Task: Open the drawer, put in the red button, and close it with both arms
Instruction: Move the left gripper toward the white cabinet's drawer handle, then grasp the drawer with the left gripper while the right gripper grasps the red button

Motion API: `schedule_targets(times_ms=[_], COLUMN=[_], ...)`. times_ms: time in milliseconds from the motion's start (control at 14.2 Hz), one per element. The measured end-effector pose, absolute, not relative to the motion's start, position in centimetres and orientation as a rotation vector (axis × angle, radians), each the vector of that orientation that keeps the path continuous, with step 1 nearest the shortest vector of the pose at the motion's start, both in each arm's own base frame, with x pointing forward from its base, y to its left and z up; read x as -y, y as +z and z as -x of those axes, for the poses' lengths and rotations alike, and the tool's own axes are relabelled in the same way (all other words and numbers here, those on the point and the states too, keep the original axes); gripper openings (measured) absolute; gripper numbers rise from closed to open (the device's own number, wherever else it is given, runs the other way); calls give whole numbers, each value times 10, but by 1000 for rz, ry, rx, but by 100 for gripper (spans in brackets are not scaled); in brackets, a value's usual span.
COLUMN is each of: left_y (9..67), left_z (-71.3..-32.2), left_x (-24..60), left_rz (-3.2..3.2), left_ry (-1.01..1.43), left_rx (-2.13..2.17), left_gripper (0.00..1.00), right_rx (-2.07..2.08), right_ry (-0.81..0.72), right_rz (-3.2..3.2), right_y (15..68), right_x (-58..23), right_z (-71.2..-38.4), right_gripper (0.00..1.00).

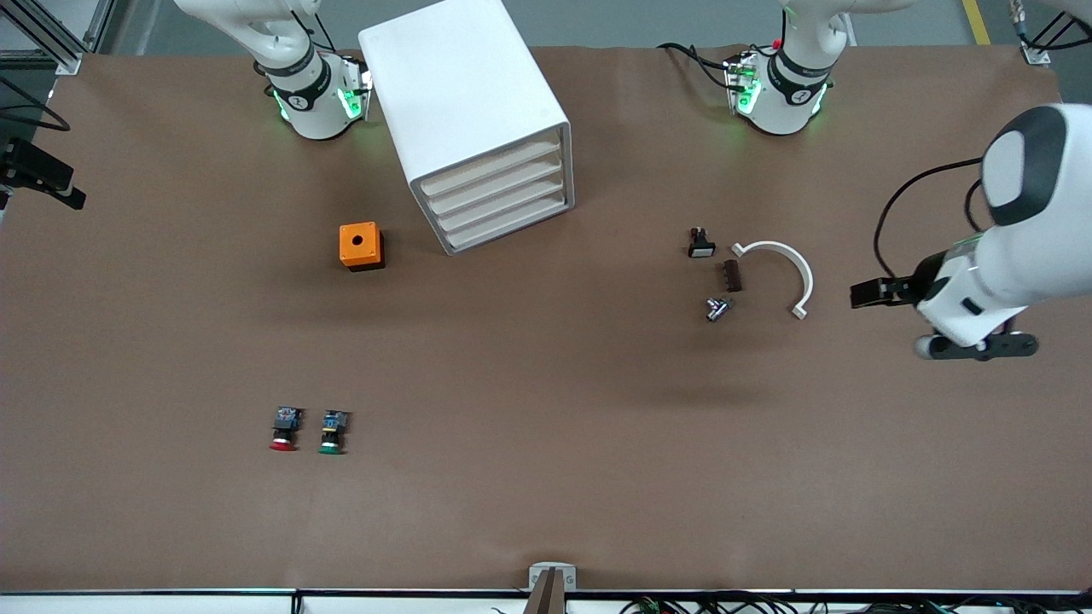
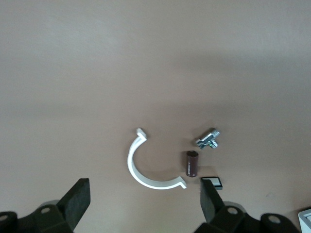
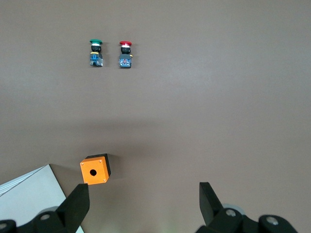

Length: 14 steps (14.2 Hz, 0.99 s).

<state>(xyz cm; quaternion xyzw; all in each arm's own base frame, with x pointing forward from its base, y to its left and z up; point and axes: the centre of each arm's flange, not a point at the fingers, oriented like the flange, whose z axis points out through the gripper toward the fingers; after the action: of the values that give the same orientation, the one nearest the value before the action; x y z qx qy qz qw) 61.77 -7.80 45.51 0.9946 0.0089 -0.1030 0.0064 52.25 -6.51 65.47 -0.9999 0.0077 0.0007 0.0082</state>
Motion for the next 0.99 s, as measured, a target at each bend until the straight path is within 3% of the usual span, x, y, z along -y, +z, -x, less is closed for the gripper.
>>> schedule_targets(times_ms=[493,775,987], left_y=[407,376,332], left_z=[-593,-575,-557], left_x=[238,304,346], left_rz=[-2963,-2678,-2458], left_ry=[-585,-1015,-1338], left_rx=[-480,-1061,-1479], left_gripper=[100,100,100], right_rx=[-22,-21,-22], right_ry=[23,127,124], right_rz=[3126,3128,3143], right_y=[649,587,526], right_x=[64,64,67], right_z=[-528,-568,-608], right_gripper=[100,100,100])
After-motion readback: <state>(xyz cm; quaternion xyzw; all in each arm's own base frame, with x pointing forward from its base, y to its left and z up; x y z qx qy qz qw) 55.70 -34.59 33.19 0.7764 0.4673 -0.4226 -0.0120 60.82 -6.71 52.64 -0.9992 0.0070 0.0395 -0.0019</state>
